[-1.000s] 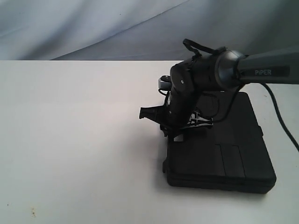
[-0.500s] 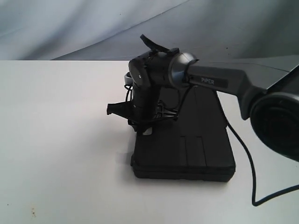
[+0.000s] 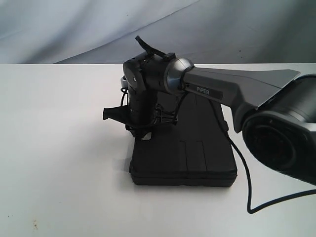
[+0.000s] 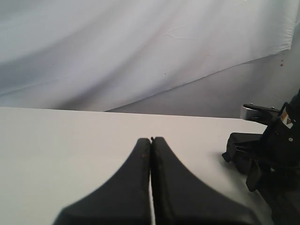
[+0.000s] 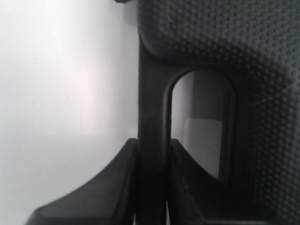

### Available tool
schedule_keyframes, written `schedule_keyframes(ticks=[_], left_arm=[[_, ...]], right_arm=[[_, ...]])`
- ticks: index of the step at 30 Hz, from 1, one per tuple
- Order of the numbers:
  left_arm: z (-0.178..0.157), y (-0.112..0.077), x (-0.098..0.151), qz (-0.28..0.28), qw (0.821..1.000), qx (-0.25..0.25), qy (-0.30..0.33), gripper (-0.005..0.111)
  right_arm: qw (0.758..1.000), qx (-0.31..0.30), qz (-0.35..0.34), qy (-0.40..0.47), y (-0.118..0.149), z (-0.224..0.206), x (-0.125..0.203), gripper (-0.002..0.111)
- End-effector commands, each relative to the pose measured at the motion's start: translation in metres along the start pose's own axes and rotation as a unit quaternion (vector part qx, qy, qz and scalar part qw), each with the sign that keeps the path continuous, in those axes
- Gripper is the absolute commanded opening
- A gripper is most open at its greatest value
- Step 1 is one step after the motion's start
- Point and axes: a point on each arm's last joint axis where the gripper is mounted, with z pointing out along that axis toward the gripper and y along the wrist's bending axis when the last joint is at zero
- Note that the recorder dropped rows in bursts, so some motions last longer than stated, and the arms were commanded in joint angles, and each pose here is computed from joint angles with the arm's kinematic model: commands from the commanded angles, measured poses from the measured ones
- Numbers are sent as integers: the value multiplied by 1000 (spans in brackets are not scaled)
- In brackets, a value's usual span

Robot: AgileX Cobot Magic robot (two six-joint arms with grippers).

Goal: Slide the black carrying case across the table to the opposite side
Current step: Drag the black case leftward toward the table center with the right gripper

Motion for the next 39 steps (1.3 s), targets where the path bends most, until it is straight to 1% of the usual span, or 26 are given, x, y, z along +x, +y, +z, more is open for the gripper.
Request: schedule_keyframes(ticks=[1,6,7,10,12,14,16,28,33,39], left_arm=[[0,0,1,-2,1000,-2,-2,1],[0,0,1,-2,1000,-2,-2,1],[0,0,1,-2,1000,-2,-2,1],[0,0,1,-2,1000,-2,-2,1],[0,0,1,-2,1000,-2,-2,1],[0,0,1,-2,1000,-2,-2,1],[0,0,1,-2,1000,-2,-2,1],[0,0,1,-2,1000,-2,-2,1],[0,0,1,-2,1000,-2,-2,1],[0,0,1,-2,1000,-2,-2,1]], right_arm=[[1000,-11,-16,-7,5,-2,0,0],[1000,-7,-26,-3,4,-1,0,0],[1000,-6,-26,-2,4,-1,1,2],[1000,-6,-27,-2,4,-1,1,13],[1000,-6,-27,-2,4,-1,1,24],[1000,-6,-26,-2,4,-1,1,32],[1000,-6,-25,-2,3,-1,0,37],[1000,3,-27,-1,1,-6,0,37],[999,5,-31,-23,1,-24,-5,37],[999,-7,-28,-40,2,-51,-9,37]])
